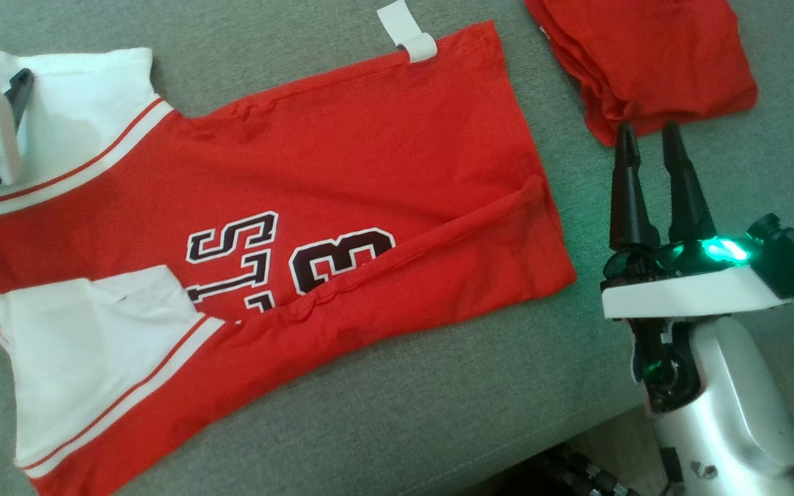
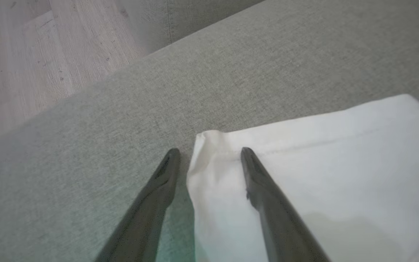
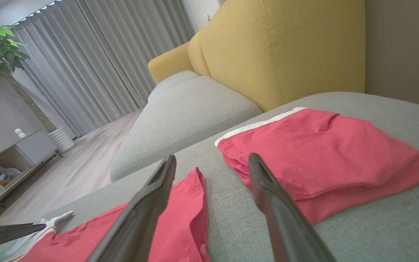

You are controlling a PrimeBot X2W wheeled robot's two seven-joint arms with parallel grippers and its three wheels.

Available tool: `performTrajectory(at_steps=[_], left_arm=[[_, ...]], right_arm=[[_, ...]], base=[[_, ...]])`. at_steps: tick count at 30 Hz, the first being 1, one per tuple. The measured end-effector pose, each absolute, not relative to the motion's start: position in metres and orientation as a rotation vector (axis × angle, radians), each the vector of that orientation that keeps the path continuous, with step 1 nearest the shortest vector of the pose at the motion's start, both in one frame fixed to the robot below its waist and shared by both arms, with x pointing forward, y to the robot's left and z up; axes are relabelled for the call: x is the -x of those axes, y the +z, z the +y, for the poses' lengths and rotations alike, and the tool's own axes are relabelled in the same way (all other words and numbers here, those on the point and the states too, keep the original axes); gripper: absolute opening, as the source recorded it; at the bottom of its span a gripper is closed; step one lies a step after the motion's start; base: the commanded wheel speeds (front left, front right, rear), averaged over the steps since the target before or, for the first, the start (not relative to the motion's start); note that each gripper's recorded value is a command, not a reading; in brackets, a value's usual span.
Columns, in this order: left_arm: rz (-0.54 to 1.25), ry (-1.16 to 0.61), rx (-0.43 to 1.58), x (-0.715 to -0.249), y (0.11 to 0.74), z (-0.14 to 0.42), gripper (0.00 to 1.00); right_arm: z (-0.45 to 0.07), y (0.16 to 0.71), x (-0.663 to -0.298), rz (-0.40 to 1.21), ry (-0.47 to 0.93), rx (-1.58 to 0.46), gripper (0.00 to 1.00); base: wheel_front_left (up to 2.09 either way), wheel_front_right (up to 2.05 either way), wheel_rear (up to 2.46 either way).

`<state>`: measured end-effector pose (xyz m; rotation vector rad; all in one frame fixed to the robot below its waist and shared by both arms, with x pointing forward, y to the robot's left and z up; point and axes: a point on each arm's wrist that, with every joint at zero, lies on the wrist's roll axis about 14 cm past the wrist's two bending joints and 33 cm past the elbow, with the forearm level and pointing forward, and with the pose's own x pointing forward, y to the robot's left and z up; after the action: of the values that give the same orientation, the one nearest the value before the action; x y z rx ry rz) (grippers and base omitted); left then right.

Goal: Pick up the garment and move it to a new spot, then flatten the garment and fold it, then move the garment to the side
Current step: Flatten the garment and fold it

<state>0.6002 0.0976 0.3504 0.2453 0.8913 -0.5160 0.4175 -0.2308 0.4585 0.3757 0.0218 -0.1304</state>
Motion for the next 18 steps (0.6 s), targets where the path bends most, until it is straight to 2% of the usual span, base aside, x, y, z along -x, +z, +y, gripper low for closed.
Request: performTrajectory(at_steps=[1,8,18], left_arm=[[0.899,-0.523,-0.239,-0.598,0.351,0.096,0.00],[0.849,-0.509,-0.193,-0.594,0.362,0.100,0.00],[0.458,-0.559,-0.150,-0.590,0.450,0.086,0.00]], right_arm=[[-0.232,0.458,-0.418,0.021,-0.133,-0.373,1.00],[-0.231,0.462,-0.424,0.013,-0.118,-0.326,1.00],[-0.220,0.468,-0.443,0.040,-0.064,-0.244,1.00]], base=[[0.00,0.00,0.00],[0.00,0.00,0.00],[0.00,0.00,0.00]])
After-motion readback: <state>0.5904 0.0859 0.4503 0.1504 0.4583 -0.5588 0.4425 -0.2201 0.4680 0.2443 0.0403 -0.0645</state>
